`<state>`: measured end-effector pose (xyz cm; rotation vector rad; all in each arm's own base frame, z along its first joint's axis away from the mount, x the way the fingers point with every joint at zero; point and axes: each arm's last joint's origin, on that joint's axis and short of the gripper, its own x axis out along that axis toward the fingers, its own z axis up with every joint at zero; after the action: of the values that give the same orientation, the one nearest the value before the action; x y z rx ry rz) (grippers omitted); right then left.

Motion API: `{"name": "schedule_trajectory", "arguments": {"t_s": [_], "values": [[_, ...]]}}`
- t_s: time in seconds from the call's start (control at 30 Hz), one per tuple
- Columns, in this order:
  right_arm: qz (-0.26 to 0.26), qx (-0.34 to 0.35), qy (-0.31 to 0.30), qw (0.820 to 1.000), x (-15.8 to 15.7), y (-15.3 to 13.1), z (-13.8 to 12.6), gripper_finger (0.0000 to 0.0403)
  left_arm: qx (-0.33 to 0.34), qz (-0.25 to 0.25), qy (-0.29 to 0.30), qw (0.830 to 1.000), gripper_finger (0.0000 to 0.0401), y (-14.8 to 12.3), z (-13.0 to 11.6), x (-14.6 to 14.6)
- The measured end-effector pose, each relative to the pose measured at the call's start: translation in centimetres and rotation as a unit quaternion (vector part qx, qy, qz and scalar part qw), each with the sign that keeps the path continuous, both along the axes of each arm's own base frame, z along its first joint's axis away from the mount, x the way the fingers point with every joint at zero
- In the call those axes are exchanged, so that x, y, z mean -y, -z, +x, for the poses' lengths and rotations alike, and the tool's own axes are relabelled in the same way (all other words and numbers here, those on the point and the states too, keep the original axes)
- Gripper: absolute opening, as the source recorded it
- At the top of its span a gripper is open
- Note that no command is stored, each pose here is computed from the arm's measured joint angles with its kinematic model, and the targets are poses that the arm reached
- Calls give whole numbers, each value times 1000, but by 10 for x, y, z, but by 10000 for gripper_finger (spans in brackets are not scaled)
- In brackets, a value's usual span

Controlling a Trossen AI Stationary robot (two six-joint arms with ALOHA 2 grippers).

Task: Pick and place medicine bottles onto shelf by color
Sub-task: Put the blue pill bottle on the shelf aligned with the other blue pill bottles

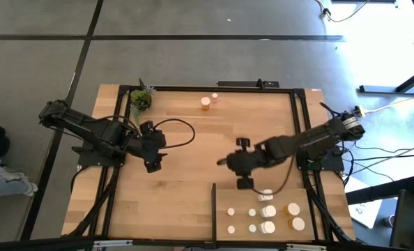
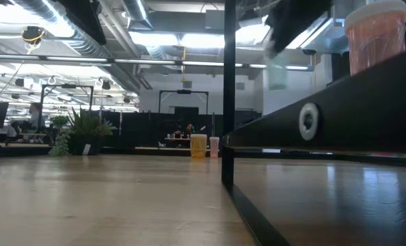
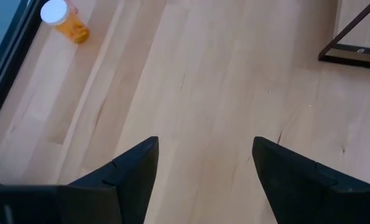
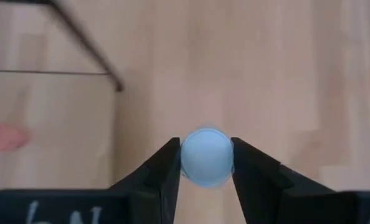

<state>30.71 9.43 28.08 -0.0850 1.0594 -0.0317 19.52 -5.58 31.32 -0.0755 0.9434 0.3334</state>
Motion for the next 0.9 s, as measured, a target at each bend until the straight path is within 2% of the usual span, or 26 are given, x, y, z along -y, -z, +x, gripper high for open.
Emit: {"name": "schedule_trajectory", "arguments": {"t_s": [0.2,0.4,0.53,0.63,0.77,0.9], "values": [[28,-13,-3,1000,-39,1,-18,130,16,-6,0,1000,253,-2,3,1],[20,-31,58,998,-63,4,-42,130,20,-7,0,1000,253,-2,3,1],[28,-11,90,995,-78,5,-52,130,24,-7,2,1000,253,-2,4,1],[38,-12,125,991,-82,13,-58,130,25,2,43,999,253,-4,5,5],[53,-17,159,986,-87,24,-65,130,47,-14,108,993,253,-8,10,12],[69,-14,173,982,-93,31,-70,130,75,-13,151,986,253,-12,14,18]]}}
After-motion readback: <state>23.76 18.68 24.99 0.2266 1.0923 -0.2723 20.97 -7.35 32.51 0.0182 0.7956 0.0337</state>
